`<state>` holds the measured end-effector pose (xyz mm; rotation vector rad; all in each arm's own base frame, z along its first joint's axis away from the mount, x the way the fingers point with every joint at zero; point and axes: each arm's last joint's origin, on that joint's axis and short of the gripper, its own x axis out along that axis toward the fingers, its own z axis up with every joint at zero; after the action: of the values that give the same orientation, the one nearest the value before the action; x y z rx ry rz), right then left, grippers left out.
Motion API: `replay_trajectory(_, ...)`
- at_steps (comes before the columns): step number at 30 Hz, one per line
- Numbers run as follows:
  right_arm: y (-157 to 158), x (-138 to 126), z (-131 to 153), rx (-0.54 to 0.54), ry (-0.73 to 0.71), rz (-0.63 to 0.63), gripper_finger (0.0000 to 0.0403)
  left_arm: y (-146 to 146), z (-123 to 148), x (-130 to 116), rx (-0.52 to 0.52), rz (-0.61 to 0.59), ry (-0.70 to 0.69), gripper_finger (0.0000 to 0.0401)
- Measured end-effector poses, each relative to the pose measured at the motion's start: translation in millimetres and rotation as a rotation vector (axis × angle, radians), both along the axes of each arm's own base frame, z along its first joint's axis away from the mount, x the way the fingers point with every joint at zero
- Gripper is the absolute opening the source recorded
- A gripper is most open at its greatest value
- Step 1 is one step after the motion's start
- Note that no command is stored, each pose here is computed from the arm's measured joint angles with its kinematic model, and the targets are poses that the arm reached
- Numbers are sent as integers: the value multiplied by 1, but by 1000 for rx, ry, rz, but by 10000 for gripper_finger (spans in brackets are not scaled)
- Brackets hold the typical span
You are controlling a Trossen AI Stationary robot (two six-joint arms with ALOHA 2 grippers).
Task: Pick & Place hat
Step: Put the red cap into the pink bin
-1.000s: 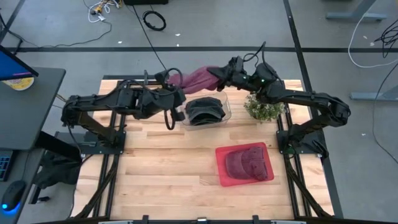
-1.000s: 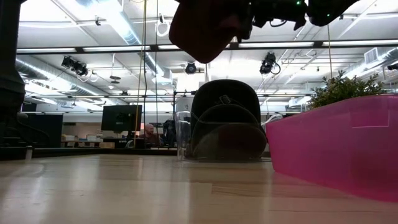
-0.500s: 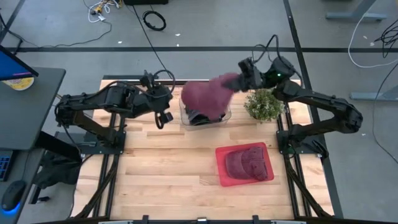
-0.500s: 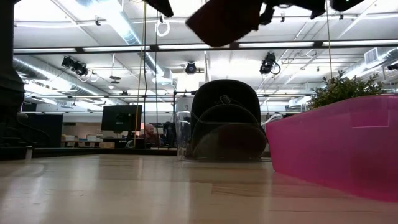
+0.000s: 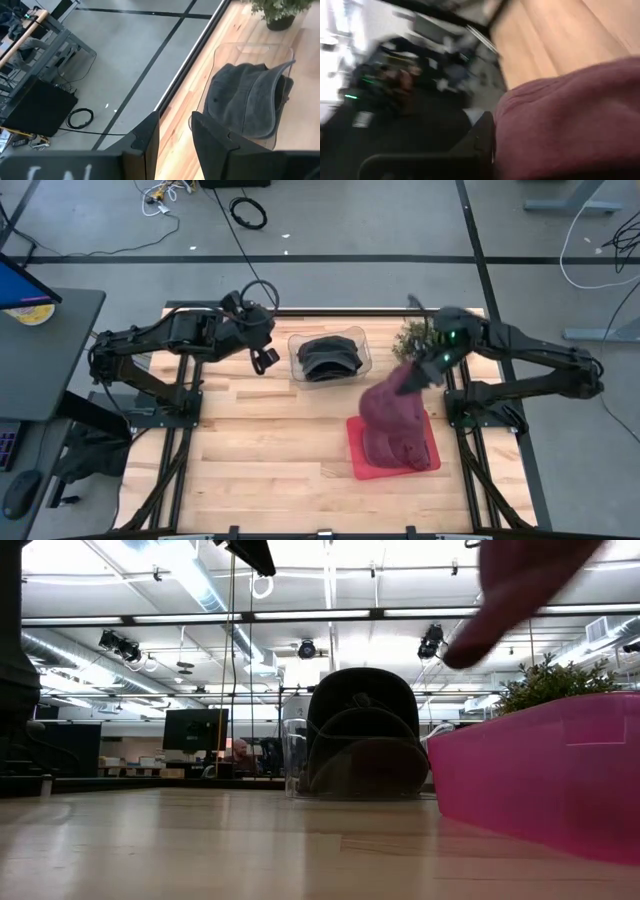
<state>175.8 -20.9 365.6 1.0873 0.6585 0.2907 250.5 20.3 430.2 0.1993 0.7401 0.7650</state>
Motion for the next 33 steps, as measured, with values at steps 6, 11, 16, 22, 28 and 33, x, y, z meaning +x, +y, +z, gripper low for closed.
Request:
replay_trajectory(6,26,-5,-13,-67,156,51,13,1,4,4,-5,8,-71,117)
replay_trajectory(11,40,7,-22,-108,212,87,13,1,5,5,-9,11,-100,117)
replay_trajectory(16,57,23,-33,-122,270,143,13,1,5,5,-9,12,-101,117)
replay_trajectory(22,74,39,-45,-118,324,179,13,1,6,6,-16,18,-111,117)
replay_trajectory(28,81,48,-59,-117,407,149,13,1,6,6,-19,22,-116,117)
replay_trajectory(33,82,53,-72,-75,430,112,13,1,6,6,-18,20,-114,117)
